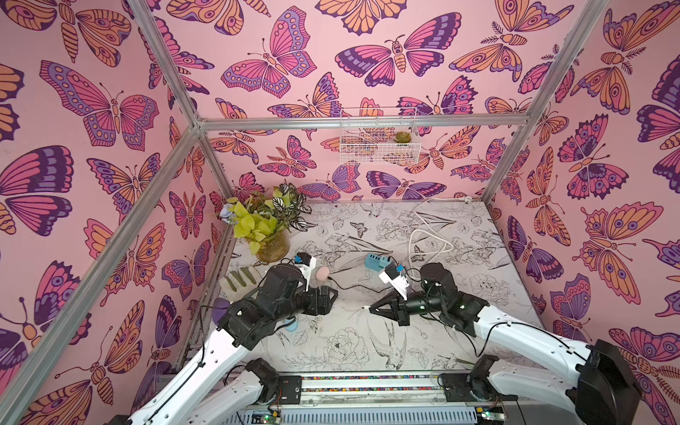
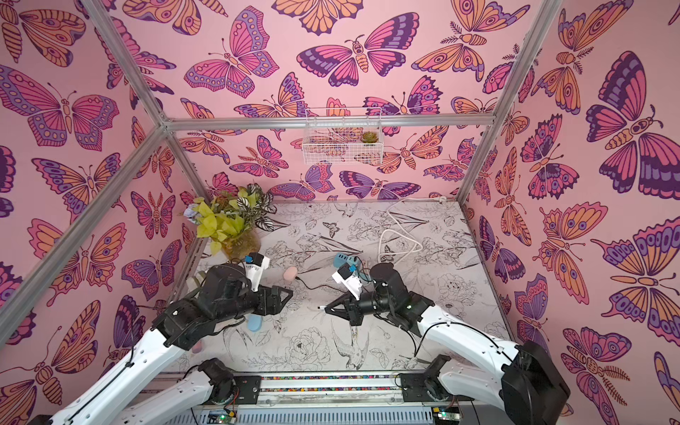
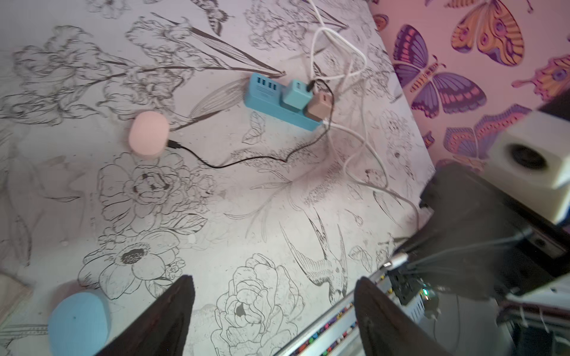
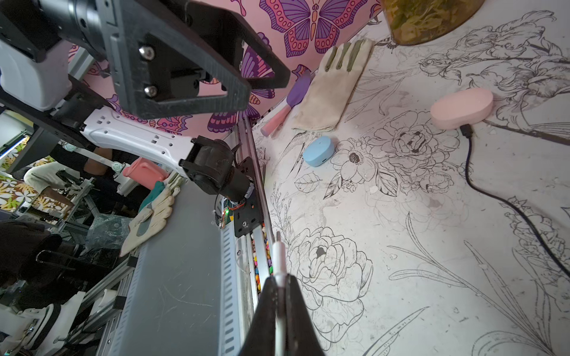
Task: Charge the bluetooth headset
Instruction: Pick up the bluetooth headset from the center of the board.
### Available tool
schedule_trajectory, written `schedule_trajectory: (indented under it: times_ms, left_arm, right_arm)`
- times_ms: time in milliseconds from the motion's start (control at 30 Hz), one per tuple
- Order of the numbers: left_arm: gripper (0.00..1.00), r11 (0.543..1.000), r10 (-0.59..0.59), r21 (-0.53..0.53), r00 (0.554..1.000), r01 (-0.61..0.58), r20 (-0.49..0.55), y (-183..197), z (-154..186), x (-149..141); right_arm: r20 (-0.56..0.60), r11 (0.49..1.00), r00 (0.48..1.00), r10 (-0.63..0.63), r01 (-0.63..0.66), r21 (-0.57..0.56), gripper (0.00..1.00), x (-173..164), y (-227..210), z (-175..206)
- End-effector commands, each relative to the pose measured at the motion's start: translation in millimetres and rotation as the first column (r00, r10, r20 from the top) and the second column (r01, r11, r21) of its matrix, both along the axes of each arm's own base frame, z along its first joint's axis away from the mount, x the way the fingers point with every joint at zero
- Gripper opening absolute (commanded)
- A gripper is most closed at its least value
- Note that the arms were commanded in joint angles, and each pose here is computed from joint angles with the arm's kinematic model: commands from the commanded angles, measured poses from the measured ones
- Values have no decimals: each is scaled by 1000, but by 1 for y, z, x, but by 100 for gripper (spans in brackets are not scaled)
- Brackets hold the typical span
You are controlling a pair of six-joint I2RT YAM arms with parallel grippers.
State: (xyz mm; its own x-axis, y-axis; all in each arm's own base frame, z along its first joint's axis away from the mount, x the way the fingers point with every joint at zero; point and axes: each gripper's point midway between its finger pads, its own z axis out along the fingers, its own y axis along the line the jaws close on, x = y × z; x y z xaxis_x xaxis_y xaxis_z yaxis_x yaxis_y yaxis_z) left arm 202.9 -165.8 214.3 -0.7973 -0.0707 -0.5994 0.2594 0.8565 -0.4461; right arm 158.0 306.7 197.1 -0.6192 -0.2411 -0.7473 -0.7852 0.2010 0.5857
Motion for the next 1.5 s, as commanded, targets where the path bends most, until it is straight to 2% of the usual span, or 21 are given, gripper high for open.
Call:
schedule_trajectory:
  times_ms: [0, 133, 300, 467, 600, 833, 1033, 1200, 1333, 1400, 1467]
  left_arm:
    - [84, 973, 200, 142, 972, -182, -121, 35, -38, -2]
    - [85, 920, 355, 241, 916, -308, -186, 61, -65, -5]
    - [85, 838, 540, 260, 796, -480, -272, 84, -99, -15]
    - [88, 758, 651, 304, 706, -578, -279, 106, -126, -22]
    - [88, 734, 679, 293, 665, -613, -310, 110, -144, -17]
    - [88, 735, 678, 295, 669, -611, -304, 105, -160, 2]
    - [87, 754, 656, 310, 656, -579, -372, 94, -172, 3]
    - [84, 790, 603, 235, 651, -566, -461, 73, -171, 2]
    - [80, 827, 528, 116, 687, -551, -500, 50, -164, 9]
    - [79, 837, 512, 105, 700, -537, -498, 47, -160, 10]
    - [78, 828, 535, 134, 693, -545, -484, 53, -157, 8]
  right_arm:
    - [29, 999, 999, -16, 15, 47, 6, 5, 6, 10]
    - [28, 999, 1000, -5, 4, 40, 6, 2, 13, 6]
    - [23, 999, 1000, 14, -15, 40, 6, -3, 21, 1]
    - [19, 999, 1000, 24, -25, 49, 7, -4, 26, -1]
    - [22, 998, 999, 25, -27, 59, 7, -4, 27, -2]
    - [30, 997, 999, 29, -32, 73, 7, -4, 28, -3]
    - [36, 997, 999, 34, -37, 73, 7, -4, 28, -4]
    - [35, 996, 999, 35, -38, 78, 7, -2, 31, -2]
    - [29, 996, 999, 35, -37, 78, 7, 0, 33, -3]
    - [25, 996, 999, 35, -37, 78, 7, 0, 34, -4]
    - [19, 997, 999, 32, -33, 76, 7, 1, 34, -5]
